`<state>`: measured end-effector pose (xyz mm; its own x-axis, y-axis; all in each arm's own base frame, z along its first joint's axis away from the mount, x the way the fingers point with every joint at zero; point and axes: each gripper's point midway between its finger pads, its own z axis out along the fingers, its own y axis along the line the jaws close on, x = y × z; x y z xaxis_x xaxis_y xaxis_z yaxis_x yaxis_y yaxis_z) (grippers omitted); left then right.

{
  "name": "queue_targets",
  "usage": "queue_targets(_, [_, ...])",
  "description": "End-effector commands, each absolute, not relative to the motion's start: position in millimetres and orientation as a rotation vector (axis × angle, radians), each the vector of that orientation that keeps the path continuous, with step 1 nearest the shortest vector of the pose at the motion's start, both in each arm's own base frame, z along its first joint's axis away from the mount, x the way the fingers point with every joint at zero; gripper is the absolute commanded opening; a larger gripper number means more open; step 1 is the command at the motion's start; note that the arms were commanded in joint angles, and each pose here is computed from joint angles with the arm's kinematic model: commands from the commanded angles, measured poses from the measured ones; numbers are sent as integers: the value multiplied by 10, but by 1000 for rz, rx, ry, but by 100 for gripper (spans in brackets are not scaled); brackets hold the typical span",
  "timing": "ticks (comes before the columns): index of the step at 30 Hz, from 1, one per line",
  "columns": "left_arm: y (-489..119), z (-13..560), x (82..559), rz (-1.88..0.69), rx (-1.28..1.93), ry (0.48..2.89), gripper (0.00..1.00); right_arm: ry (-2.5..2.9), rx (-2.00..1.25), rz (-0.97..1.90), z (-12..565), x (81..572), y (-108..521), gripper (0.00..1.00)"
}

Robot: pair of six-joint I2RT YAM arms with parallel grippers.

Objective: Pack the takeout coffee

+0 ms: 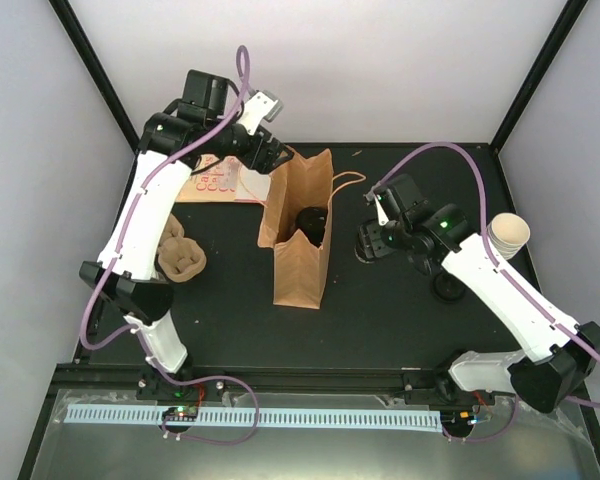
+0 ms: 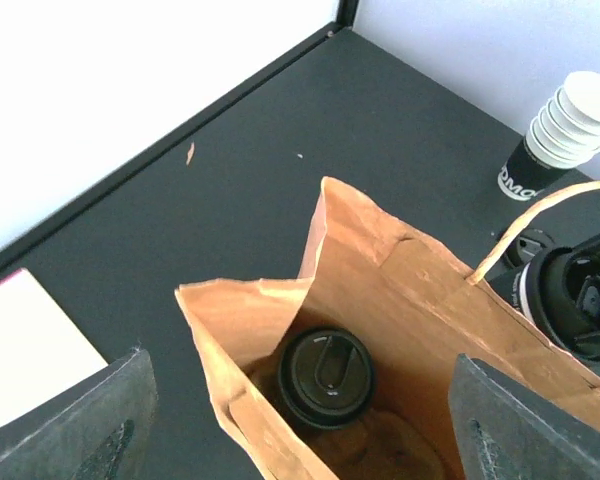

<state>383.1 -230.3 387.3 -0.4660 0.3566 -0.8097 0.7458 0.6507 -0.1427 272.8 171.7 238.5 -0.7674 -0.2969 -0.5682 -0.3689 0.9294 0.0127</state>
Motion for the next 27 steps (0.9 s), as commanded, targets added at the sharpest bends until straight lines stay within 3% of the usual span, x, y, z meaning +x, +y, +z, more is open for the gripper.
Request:
queue_targets(1, [-2404,4103,4029,-537,1036,1858,83,2493,-461,143,2414,2672,1619,64])
queue_targets(11, [-2554,3749,4325,-528,1240,1757,84,2502,-467,158,2376,2606,1604,64])
queue_targets(18, [-2720,3621,4195,-629,1398,1646,84,2499,-468,145,2391,2587,1568,64])
queue_targets(23, [-2787,3472,4278,-626,1407,1667,76,2499,-468,163,2399,2579,1590,64])
queue_targets(27, [-2880,3426,4219,-638,1444,1651,63,2505,-466,166,2378,2566,1589,64])
